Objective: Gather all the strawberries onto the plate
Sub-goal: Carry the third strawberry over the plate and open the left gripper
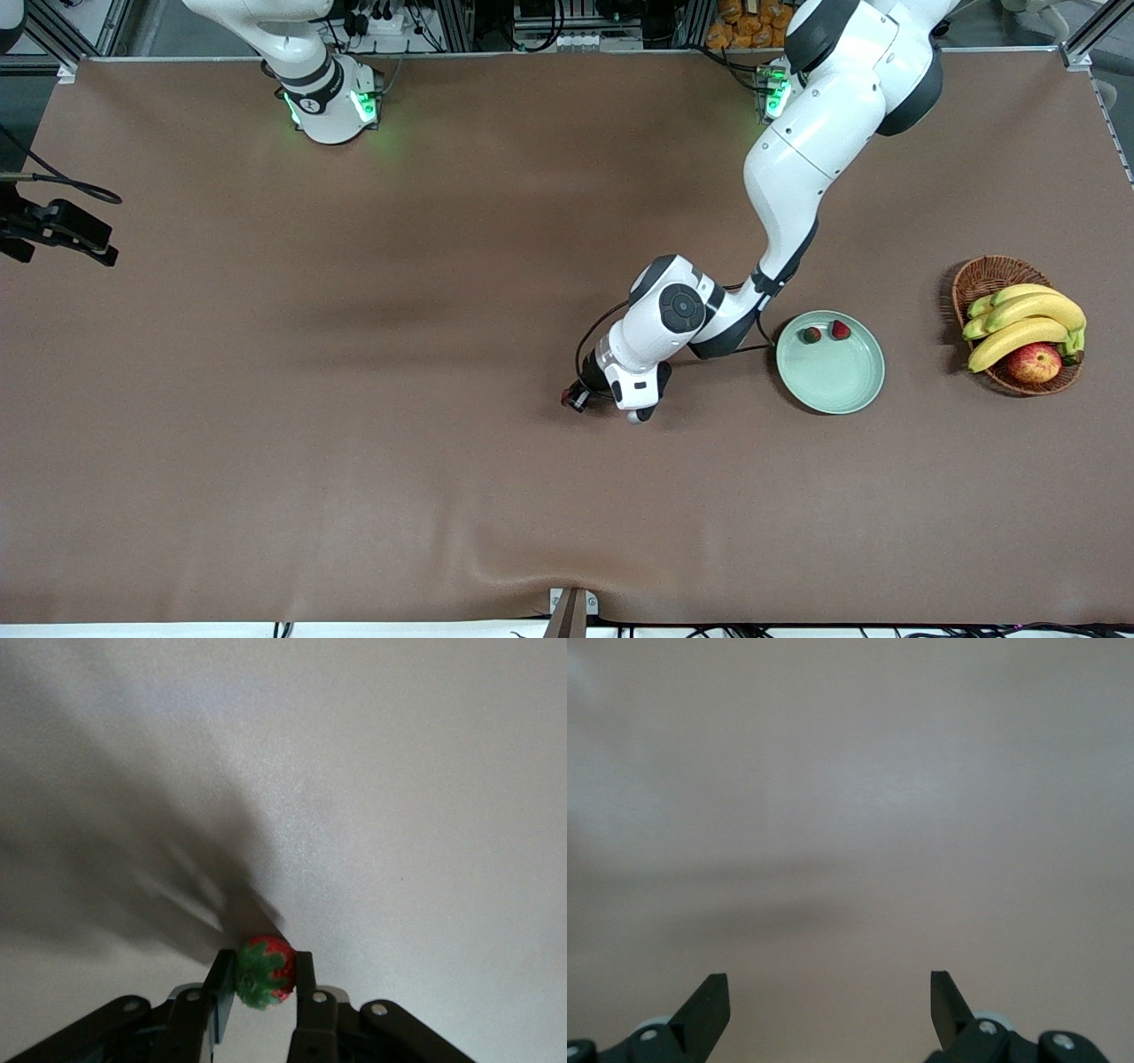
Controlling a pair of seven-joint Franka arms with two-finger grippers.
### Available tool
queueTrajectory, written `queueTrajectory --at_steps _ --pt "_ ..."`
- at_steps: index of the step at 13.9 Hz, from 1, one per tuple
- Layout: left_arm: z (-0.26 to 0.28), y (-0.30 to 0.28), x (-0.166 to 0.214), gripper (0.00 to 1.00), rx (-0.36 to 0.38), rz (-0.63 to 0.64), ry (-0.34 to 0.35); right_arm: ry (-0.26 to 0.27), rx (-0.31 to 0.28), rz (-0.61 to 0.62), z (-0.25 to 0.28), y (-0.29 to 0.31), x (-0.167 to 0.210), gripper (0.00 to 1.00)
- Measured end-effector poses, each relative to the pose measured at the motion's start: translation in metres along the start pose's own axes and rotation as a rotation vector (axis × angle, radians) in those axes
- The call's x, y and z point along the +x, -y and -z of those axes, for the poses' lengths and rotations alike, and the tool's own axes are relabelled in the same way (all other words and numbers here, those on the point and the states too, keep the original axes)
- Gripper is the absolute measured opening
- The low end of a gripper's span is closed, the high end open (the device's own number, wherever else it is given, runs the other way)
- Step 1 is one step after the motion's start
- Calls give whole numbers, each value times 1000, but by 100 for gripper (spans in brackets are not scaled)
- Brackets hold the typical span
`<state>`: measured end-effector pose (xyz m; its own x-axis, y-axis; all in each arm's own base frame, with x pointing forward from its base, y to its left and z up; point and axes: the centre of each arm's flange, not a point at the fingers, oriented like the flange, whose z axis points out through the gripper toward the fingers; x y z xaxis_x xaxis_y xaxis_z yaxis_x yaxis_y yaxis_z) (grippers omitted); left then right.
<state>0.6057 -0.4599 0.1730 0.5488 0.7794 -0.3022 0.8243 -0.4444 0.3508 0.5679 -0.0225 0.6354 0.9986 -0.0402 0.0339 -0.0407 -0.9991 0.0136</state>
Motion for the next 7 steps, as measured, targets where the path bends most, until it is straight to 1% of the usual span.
queueTrajectory --at_steps 2,4,6,7 --pt "0 0 0 32 0 0 0 0 32 -4 0 2 0 100" --pt "0 -1 0 32 -1 0 0 2 38 -14 -2 -2 0 100" --pt "7 -8 2 32 -20 2 -3 5 39 -26 -3 -6 0 100" --pt "15 -14 4 32 -25 1 -6 17 39 -47 -4 -7 -1 100"
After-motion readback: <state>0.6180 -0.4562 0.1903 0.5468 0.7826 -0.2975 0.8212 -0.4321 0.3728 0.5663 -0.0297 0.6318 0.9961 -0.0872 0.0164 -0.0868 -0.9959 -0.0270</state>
